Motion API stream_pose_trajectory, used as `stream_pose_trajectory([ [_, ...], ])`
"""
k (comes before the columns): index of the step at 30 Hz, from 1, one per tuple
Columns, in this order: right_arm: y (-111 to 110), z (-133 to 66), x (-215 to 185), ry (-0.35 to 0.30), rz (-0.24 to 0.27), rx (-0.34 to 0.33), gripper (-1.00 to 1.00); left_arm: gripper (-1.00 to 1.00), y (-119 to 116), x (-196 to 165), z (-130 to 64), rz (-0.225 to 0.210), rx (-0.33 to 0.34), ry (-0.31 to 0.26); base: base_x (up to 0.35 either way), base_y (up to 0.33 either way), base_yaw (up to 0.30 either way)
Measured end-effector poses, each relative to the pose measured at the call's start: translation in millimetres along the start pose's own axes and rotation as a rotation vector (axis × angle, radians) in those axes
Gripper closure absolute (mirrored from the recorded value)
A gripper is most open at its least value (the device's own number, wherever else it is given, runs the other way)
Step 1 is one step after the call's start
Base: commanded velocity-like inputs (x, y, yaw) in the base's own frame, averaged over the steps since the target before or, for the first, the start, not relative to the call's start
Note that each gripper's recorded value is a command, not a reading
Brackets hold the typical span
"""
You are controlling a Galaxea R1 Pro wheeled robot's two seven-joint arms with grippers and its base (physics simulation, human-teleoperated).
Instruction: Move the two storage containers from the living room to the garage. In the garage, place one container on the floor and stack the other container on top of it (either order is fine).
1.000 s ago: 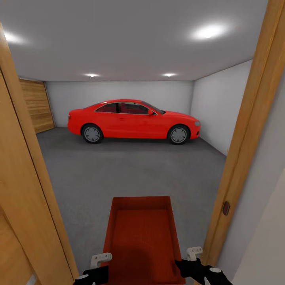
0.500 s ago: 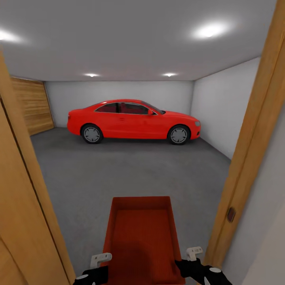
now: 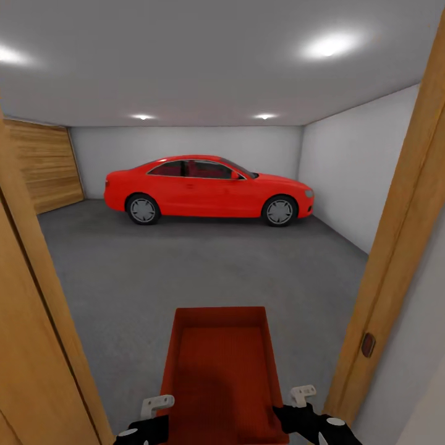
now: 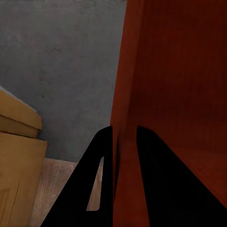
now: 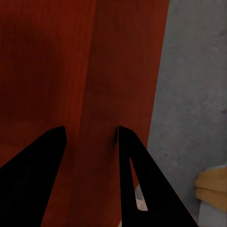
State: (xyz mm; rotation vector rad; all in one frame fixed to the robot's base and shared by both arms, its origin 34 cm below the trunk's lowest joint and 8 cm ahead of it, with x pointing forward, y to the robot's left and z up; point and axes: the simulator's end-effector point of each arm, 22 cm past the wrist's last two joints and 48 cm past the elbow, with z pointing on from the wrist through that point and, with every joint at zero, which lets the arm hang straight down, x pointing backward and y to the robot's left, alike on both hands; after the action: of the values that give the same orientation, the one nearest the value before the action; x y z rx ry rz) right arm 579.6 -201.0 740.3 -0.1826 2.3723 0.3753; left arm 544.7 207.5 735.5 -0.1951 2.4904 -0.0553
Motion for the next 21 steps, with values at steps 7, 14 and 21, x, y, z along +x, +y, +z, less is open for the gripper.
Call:
stream_pose_trajectory([
  [7, -0.3, -0.1, -0.2, -0.001, 0.000, 0.000, 1.00, 1.00, -0.3, -0.1, 0.0, 0.000, 0.000, -0.001, 0.283, 0.000, 0.000],
  [14, -0.8, 0.1, 0.1, 0.001, 0.000, 0.000, 1.00, 1.00, -0.7, 0.3, 0.4, -0.001, 0.001, 0.001, 0.040, 0.000, 0.000],
  [21, -0.6, 0.2, 0.2, 0.001, -0.001, 0.000, 1.00, 1.00, -0.5, 0.7, 0.6, -0.002, 0.001, 0.001, 0.000, 0.000, 0.000],
])
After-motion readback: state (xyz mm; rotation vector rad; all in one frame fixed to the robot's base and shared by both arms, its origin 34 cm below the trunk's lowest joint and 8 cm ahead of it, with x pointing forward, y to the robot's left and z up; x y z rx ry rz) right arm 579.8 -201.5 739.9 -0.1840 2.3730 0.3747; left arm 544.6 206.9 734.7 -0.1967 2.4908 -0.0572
